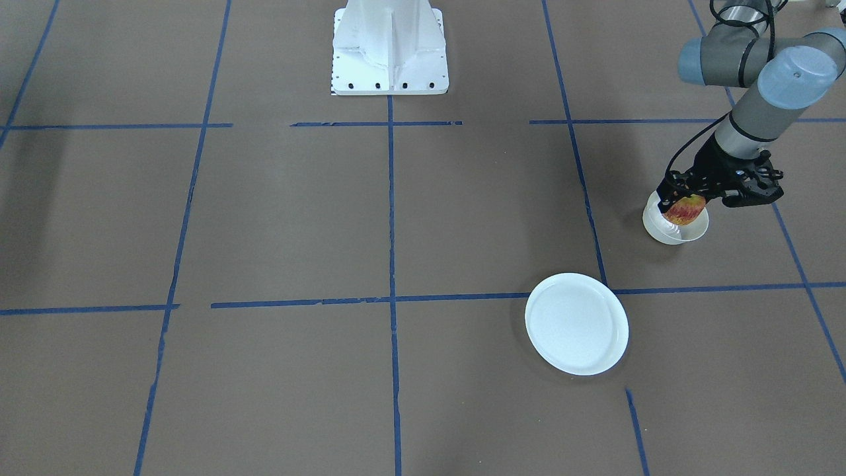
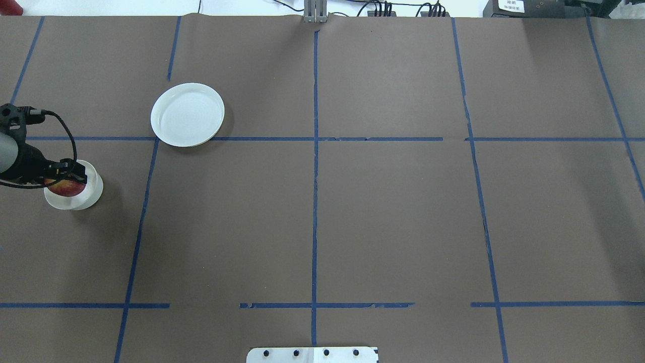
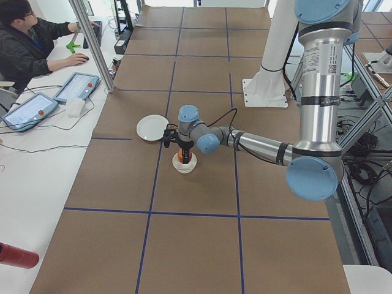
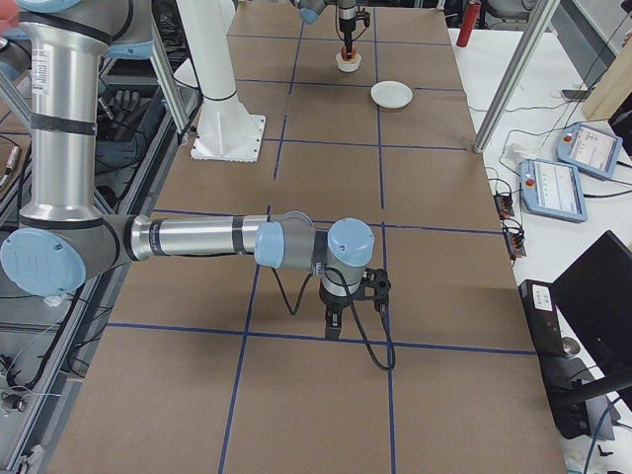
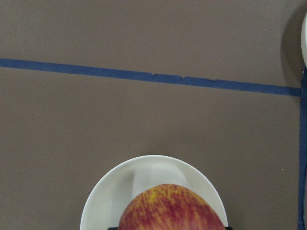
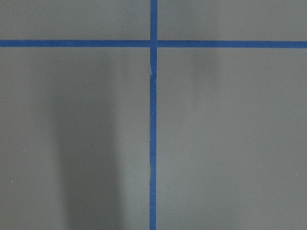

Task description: Move apple from plate to bowl

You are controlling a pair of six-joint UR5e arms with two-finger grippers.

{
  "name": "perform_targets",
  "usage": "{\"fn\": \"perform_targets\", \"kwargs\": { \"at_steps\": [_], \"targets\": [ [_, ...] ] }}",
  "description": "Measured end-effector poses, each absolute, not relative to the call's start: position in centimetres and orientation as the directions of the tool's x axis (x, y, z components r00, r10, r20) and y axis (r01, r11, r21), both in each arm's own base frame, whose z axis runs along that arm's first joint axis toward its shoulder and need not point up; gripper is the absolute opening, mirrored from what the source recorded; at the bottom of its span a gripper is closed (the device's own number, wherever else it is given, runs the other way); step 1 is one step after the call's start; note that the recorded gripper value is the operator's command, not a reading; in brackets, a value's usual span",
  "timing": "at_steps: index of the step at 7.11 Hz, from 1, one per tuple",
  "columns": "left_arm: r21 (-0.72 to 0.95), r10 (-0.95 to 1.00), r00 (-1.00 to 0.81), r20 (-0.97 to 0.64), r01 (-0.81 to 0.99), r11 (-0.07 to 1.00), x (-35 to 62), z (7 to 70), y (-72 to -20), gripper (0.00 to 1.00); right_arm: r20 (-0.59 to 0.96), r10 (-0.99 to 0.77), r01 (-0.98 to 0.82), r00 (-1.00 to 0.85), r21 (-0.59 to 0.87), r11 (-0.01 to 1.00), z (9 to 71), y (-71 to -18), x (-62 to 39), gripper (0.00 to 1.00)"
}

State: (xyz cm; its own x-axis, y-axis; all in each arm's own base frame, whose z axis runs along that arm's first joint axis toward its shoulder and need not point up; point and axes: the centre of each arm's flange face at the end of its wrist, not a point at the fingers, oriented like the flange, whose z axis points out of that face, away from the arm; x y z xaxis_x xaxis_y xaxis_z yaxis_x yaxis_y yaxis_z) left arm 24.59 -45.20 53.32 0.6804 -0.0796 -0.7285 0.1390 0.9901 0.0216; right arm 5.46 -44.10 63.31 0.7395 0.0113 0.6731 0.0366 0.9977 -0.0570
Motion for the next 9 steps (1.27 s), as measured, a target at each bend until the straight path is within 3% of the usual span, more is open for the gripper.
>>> {"fn": "perform_targets", "kwargs": {
  "at_steps": [4, 7, 9],
  "targets": [
    [0.092, 0.003, 0.656, -0.754, 0.101, 0.991, 23.2, 50.2, -45.3, 1.0, 0.673, 0.011, 0.037, 0.74, -0.057, 0.998, 63.3, -44.1, 5.5, 1.0],
    [0.325, 0.265, 0.67, -0.694, -0.036, 0.945, 11.6, 47.8, -48.3, 1.0, 0.673, 0.011, 0.037, 0.74, -0.057, 0.998, 63.3, -44.1, 5.5, 1.0],
    [0.355, 0.332, 0.679, -0.655, -0.111, 0.928, 3.4, 50.8, -49.3, 1.0, 0.673, 0.011, 0.037, 0.74, -0.057, 0.998, 63.3, -44.1, 5.5, 1.0]
  ]
}}
